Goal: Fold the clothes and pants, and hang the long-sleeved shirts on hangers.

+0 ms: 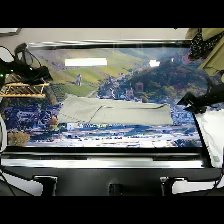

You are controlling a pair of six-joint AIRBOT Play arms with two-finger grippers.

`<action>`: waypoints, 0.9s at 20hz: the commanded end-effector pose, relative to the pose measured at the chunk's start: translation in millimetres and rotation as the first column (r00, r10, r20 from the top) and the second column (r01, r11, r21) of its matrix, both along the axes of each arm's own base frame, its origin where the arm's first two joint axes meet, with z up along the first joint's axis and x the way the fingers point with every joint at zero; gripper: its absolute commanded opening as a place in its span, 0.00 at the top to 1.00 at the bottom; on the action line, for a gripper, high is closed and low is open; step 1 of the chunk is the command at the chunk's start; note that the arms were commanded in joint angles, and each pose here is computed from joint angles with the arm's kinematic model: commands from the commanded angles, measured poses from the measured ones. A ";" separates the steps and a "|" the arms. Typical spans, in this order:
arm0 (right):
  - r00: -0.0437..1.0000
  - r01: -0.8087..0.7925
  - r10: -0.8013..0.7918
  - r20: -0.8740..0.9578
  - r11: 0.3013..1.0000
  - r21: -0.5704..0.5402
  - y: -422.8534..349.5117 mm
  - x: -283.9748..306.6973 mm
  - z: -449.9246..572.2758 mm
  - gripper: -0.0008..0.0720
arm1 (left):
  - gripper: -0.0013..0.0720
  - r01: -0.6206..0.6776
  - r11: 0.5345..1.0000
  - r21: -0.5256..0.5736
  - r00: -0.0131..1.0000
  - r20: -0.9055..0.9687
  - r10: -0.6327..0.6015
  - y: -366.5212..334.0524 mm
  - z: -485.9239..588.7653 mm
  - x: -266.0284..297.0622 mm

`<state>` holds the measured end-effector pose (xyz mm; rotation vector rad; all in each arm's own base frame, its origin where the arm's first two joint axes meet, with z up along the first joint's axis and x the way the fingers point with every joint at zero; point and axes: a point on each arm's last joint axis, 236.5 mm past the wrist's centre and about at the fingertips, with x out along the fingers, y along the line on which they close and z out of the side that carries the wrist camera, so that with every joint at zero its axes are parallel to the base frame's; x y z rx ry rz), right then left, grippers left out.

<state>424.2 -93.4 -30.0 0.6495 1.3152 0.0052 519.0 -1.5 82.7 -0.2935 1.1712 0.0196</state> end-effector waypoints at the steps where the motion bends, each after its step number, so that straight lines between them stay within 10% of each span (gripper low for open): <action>1: 0.998 -0.058 0.060 -0.015 0.991 0.123 11.3 -3.4 -19.9 0.24 | 0.23 -0.006 0.994 0.111 0.999 0.038 0.001 8.9 31.8 -11.8; 15: 0.989 -0.080 0.109 -0.103 0.963 0.257 49.1 -10.3 -75.8 0.27 | 0.24 -0.002 0.994 0.105 0.999 0.039 -0.002 1.3 32.2 -11.7; 18: 0.977 -0.124 0.160 -0.141 0.965 0.233 68.3 -16.0 -83.9 0.49 | 0.24 -0.017 0.995 0.098 0.999 0.038 0.014 1.3 32.0 -11.8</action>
